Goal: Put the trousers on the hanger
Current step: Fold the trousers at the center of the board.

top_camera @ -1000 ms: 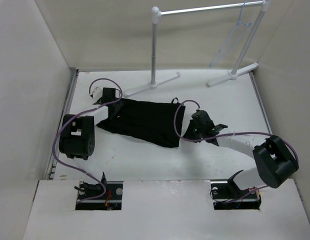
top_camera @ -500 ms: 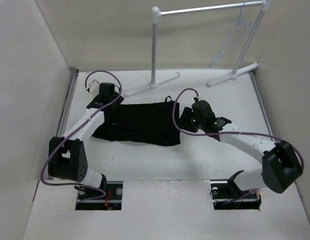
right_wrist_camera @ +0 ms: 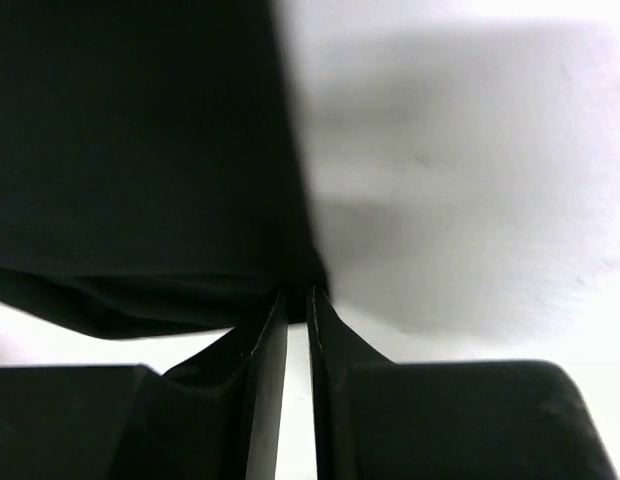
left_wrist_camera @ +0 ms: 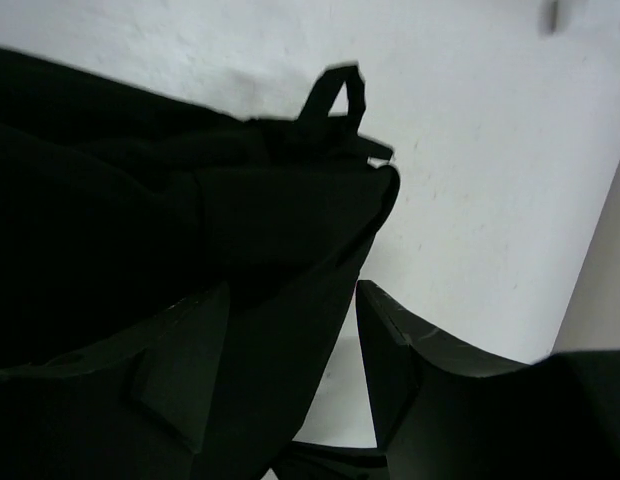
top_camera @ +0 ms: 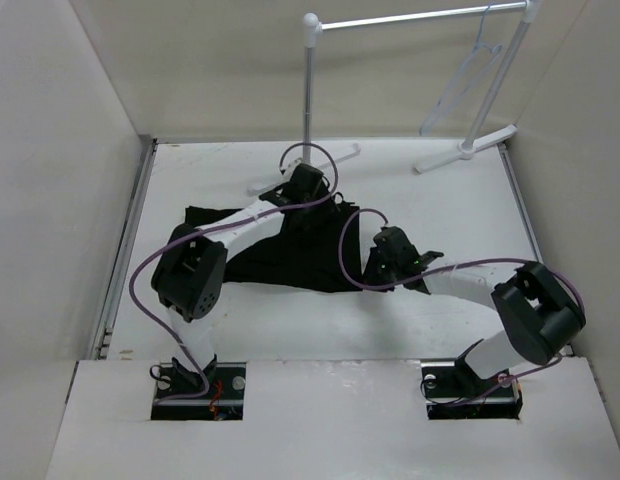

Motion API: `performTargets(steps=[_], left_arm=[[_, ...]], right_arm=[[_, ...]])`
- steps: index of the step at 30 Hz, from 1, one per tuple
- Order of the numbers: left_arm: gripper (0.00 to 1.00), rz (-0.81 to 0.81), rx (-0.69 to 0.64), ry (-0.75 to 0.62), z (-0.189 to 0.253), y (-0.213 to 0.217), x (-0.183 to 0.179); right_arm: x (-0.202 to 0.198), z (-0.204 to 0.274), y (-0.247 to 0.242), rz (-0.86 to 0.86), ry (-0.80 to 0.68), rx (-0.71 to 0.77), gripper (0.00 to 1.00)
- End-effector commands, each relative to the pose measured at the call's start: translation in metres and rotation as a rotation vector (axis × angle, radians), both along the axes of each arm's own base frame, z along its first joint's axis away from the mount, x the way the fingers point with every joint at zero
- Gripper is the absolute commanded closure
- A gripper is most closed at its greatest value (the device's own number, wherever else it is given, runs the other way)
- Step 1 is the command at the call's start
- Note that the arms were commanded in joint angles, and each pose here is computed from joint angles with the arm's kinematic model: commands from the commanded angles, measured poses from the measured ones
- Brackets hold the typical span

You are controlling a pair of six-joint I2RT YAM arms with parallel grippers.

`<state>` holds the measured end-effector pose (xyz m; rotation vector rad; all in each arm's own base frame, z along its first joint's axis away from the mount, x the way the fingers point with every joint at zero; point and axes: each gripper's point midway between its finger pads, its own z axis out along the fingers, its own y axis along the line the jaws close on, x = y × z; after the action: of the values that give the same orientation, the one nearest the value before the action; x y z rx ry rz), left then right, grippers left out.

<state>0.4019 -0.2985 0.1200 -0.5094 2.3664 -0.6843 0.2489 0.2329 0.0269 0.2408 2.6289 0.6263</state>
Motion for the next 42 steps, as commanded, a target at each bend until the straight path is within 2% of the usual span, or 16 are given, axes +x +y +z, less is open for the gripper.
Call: performTargets(steps=[1,6,9,10,13,16,19,24,30,34,36,38,42], left_arm=[[0.49,-0.037,-0.105,-0.041,0.026,-0.029,0.004],[0.49,-0.013,-0.081,-0.026,0.001,-0.029,0.020],[0.49,0.016,-0.076,-0.026,-0.008,-0.021,0.036],[0.49,0.024,-0.077,-0.032,-0.008,-0.020,0.041],[0.49,0.042,-0.078,-0.026,-0.018,-0.016,0.053],[0.49,0.044,-0.082,-0.006,-0.027,-0.017,0.055],[0.48,0.032,-0.105,-0.002,-0.024,-0.020,0.052],[0.47,0.026,-0.141,-0.030,-0.001,-0.016,0.050],[0.44,0.051,-0.186,-0.083,0.034,0.012,0.047],[0.43,0.075,-0.207,-0.100,0.045,0.039,0.039],[0.43,0.096,-0.207,-0.103,0.045,0.055,0.032],[0.43,0.108,-0.205,-0.102,0.043,0.069,0.023],[0.51,0.126,-0.187,-0.122,0.047,0.095,0.004]], right_arm=[[0.002,0.007,0.001,-0.024,-0.039,0.042,0.81],[-0.001,0.021,-0.007,-0.038,-0.062,0.050,0.79],[0.002,0.048,-0.002,-0.018,-0.099,0.073,0.69],[0.006,0.060,0.002,-0.009,-0.120,0.086,0.69],[0.025,0.094,0.016,-0.001,-0.192,0.136,0.74],[0.048,0.106,0.036,0.007,-0.229,0.195,0.80],[0.076,0.090,0.048,-0.018,-0.217,0.242,0.84],[0.102,0.031,0.033,-0.140,-0.132,0.232,0.87],[0.069,0.010,0.017,-0.172,-0.084,0.193,0.88],[0.046,0.014,0.011,-0.180,-0.075,0.204,0.87],[0.043,0.029,0.010,-0.174,-0.096,0.223,0.82],[0.044,0.054,0.011,-0.153,-0.132,0.240,0.69],[0.052,0.130,0.012,-0.093,-0.252,0.265,0.41]])
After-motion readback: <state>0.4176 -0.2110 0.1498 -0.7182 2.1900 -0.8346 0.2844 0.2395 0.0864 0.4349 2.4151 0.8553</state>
